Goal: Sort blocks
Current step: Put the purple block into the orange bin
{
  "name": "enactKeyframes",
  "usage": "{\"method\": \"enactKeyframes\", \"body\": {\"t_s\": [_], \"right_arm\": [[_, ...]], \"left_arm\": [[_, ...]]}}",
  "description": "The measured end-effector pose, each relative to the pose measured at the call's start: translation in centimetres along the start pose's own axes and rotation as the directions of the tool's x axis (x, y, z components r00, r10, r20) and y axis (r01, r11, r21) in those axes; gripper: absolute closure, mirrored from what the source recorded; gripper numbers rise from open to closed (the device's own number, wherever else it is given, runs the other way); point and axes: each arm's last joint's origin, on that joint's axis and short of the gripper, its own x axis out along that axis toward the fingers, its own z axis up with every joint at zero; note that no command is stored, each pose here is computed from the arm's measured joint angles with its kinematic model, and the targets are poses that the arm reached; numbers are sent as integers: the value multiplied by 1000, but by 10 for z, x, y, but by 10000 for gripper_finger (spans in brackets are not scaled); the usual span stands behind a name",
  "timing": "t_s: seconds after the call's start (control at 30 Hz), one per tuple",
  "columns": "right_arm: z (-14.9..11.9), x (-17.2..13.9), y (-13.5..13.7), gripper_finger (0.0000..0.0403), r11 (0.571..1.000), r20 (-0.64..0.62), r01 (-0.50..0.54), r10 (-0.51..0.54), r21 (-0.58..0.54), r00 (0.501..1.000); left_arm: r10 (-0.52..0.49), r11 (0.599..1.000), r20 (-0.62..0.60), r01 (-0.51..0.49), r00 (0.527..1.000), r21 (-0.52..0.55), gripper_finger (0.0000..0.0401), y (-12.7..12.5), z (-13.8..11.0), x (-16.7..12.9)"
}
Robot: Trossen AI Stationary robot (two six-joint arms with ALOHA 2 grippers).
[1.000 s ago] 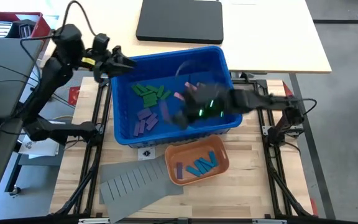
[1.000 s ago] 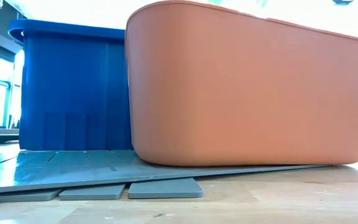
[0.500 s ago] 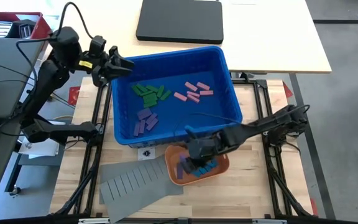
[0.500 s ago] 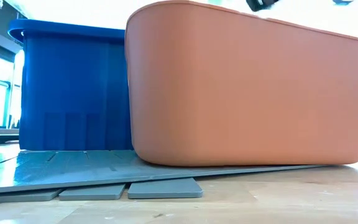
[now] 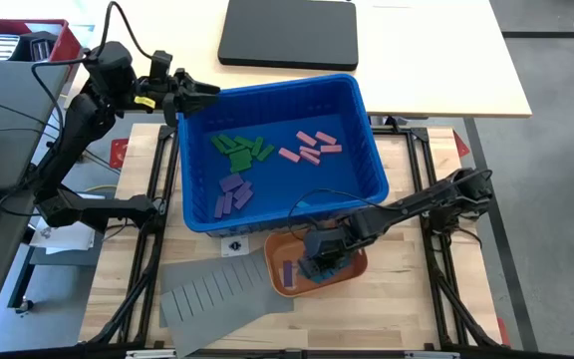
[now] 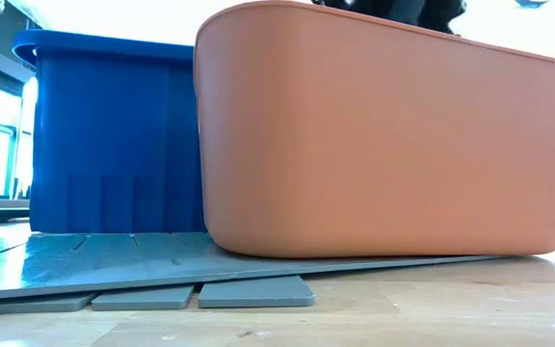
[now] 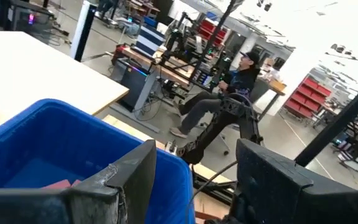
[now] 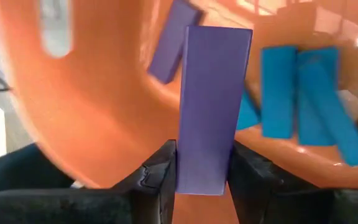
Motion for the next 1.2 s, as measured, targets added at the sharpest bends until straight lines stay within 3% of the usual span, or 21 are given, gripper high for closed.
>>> {"method": "enactKeyframes", "body": {"t_s": [0.57,0.87,1.2], "right_arm": [[14,3,-10,295,998,13,10,-11,68,1000],[19,3,-11,295,993,125,20,-35,117,992],[29,27,-12,295,991,68,19,-28,132,997]], "left_arm": [[54,999,19,-54,998,5,186,3,1,2],[66,998,8,-66,998,-5,186,8,0,7],[72,997,14,-72,997,-3,186,7,0,7]]}}
